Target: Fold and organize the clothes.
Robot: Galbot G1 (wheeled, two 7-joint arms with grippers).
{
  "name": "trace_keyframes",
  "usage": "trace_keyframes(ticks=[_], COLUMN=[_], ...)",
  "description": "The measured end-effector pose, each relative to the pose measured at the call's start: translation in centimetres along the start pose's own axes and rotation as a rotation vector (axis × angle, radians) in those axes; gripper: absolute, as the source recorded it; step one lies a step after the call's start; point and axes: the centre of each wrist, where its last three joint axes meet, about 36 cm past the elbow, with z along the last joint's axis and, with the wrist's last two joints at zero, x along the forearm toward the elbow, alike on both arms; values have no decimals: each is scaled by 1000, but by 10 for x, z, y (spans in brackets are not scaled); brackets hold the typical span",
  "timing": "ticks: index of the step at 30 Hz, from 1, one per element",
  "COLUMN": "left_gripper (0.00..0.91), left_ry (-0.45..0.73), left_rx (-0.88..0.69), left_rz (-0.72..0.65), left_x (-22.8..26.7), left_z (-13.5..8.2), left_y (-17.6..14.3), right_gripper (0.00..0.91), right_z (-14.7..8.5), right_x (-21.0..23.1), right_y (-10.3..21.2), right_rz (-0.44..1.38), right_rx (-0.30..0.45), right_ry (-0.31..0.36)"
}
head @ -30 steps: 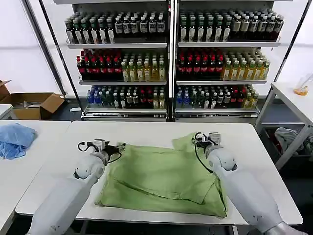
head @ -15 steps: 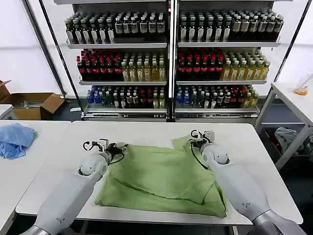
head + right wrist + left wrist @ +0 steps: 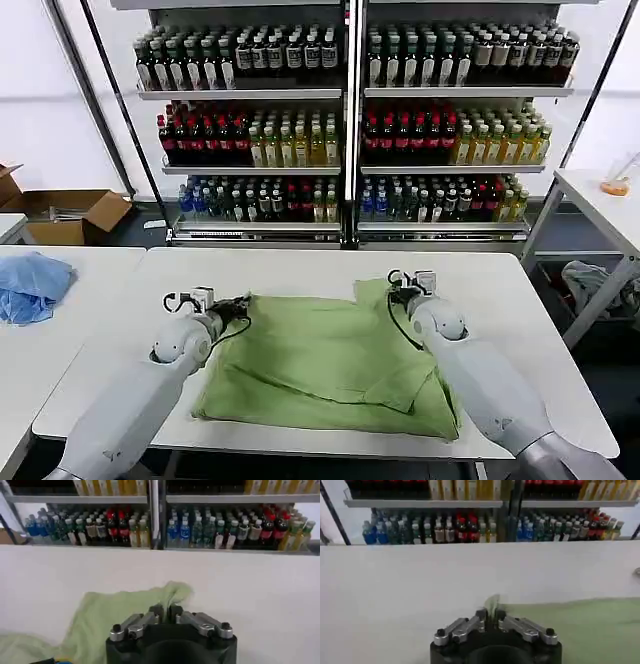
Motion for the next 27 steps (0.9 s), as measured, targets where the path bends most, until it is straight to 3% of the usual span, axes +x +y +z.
trace_keyframes(ticks=[13,27], left_gripper=[20,20], left_ry=[-91,-143], left_rx=[45,56], left_rz=[56,116], left_x=[31,80], left_z=[-1,11], left_y=[8,1], right_gripper=[0,0], right_z=[9,26], right_x=[42,130], right_y=[2,-21], right_rz=[-31,-43], right_rx=[23,16], right_ry=[-136,-254])
